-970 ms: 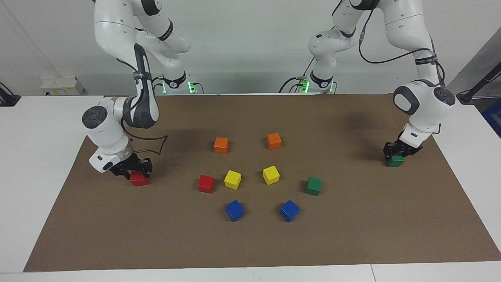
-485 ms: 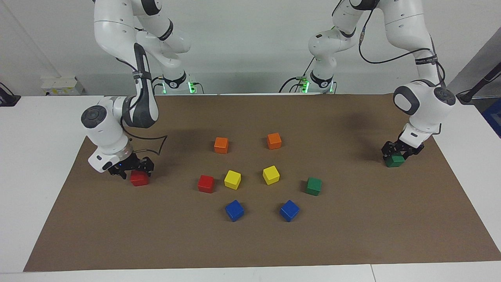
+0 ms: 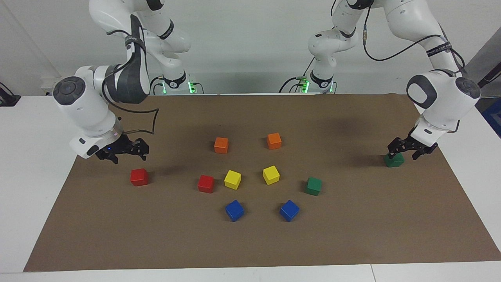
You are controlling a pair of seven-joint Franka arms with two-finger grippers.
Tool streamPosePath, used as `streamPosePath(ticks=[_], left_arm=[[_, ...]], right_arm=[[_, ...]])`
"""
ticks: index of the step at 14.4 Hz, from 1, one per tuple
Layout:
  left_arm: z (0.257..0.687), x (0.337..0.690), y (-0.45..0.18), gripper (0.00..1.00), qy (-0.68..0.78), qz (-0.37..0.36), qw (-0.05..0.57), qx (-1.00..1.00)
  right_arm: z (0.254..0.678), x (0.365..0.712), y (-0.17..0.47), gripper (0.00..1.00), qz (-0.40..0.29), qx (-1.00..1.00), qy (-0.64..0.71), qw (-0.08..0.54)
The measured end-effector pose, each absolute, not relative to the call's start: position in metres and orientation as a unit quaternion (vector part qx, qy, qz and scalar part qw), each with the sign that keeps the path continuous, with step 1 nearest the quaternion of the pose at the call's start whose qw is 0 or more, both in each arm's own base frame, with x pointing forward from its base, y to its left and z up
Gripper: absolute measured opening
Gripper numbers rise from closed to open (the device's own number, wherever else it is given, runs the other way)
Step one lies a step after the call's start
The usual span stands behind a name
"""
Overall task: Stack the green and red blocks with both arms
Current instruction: 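Reach the other green block with the left gripper while the right gripper reaches red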
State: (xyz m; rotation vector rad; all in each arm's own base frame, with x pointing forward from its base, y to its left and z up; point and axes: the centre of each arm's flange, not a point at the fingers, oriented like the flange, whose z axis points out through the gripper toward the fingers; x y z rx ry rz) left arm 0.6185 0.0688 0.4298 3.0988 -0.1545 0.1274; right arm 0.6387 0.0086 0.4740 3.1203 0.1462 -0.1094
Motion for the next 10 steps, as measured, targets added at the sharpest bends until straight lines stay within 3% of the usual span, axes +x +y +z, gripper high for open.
streamPosePath(ticks=[5, 10], left_arm=[[0.456, 0.639, -0.068, 1.0, -0.075, 0.059, 0.032, 0.995], [0.418, 0.648, -0.154, 1.0, -0.133, 0.038, 0.043, 0.989]], right_arm=[[0.473, 0.653, 0.112, 1.0, -0.037, 0.999, -0.015, 0.021], [0.457, 0.667, 0.184, 1.0, -0.01, 0.998, -0.064, 0.015]])
